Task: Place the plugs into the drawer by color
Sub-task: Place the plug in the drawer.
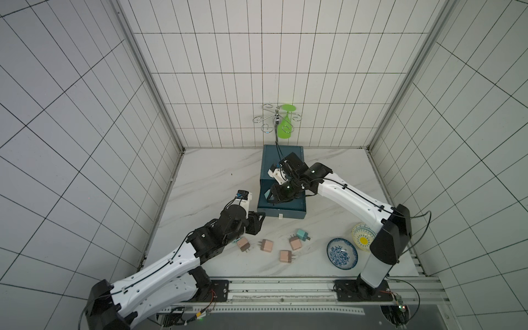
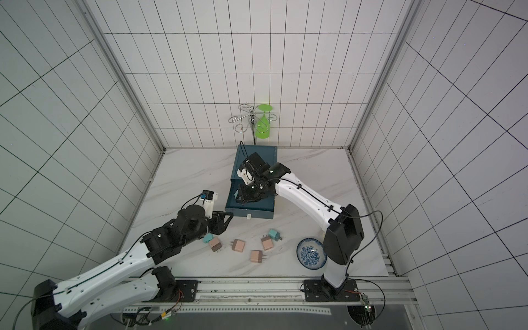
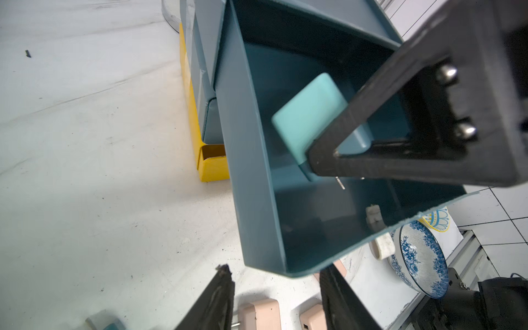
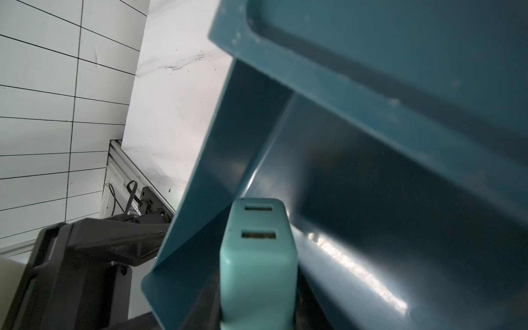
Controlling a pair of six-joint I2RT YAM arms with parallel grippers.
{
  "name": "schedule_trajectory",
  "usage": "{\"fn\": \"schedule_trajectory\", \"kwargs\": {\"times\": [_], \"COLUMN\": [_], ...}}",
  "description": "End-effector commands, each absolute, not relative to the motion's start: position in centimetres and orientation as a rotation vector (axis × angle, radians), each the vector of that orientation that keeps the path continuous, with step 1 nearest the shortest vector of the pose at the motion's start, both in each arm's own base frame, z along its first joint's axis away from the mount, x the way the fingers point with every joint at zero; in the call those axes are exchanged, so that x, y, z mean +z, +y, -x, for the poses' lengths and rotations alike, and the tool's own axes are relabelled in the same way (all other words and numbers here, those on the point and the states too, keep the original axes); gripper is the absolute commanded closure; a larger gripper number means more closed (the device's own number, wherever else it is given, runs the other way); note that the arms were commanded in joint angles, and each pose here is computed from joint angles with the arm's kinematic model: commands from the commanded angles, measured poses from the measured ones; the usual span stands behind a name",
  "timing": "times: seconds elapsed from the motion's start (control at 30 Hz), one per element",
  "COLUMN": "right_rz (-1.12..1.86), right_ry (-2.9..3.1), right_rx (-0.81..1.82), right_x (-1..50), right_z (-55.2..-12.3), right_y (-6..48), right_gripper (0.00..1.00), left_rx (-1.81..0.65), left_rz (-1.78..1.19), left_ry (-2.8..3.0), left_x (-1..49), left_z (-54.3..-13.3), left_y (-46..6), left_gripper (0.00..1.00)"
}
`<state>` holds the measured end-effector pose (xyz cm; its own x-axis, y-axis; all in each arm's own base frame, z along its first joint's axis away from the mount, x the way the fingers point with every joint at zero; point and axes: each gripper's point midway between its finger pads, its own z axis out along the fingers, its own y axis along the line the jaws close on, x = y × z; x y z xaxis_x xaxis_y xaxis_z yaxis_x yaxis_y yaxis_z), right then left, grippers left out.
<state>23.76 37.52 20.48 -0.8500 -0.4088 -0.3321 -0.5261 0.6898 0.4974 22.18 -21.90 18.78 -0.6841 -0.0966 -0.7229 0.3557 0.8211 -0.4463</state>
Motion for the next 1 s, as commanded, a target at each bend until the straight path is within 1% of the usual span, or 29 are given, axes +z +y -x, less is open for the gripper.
{"fn": "schedule_trajectory", "kwargs": {"times": [0.0,0.07,0.13,0.17,0.23,0.27,0.47,0.6,0.67,0.7,0.83,0.97], "right_rz": [0.777,0.784,0.779,0.77,0.757,0.752,0.737,0.734,0.731,0.734,0.758,0.749], "right_ry": [2.676,2.693,2.695,2.694,2.69,2.691,2.695,2.649,2.616,2.606,2.546,2.466], "right_rx": [0.937,0.931,0.901,0.884,0.861,0.862,0.859,0.828,0.803,0.789,0.777,0.742], "right_x": [21.1,20.5,20.2,20.2,20.3,20.3,20.4,22.3,23.4,24.0,26.2,28.1], "right_z": [-24.2,-24.2,-24.5,-24.7,-25.1,-25.1,-25.4,-25.2,-24.9,-24.7,-23.4,-22.0], "right_y": [38.4,38.5,38.3,38.1,37.8,37.7,37.2,36.2,35.4,34.9,33.0,30.3], "right_gripper": [0.85,0.84,0.78,0.71,0.5,0.45,0.37,0.29,0.25,0.25,0.25,0.26], "left_rx": [-0.789,-0.785,-0.777,-0.773,-0.77,-0.769,-0.77,-0.717,-0.688,-0.68,-0.589,-0.478], "left_rz": [-0.223,-0.222,-0.218,-0.216,-0.208,-0.208,-0.206,-0.162,-0.122,-0.093,0.016,0.166], "left_ry": [2.176,2.179,2.175,2.174,2.167,2.165,2.173,2.189,2.193,2.195,2.245,2.273], "left_x": [19.9,19.9,20.0,20.0,20.1,20.2,20.1,20.1,20.1,20.2,19.6,17.4], "left_z": [-22.4,-22.4,-22.5,-22.5,-22.5,-22.4,-22.3,-22.1,-21.7,-21.5,-20.1,-19.7], "left_y": [-22.9,-22.9,-22.7,-22.6,-22.4,-22.3,-22.2,-20.8,-19.5,-18.8,-15.4,-12.5], "left_gripper": [0.5,0.5,0.49,0.49,0.48,0.48,0.46,0.43,0.4,0.38,0.38,0.38]}}
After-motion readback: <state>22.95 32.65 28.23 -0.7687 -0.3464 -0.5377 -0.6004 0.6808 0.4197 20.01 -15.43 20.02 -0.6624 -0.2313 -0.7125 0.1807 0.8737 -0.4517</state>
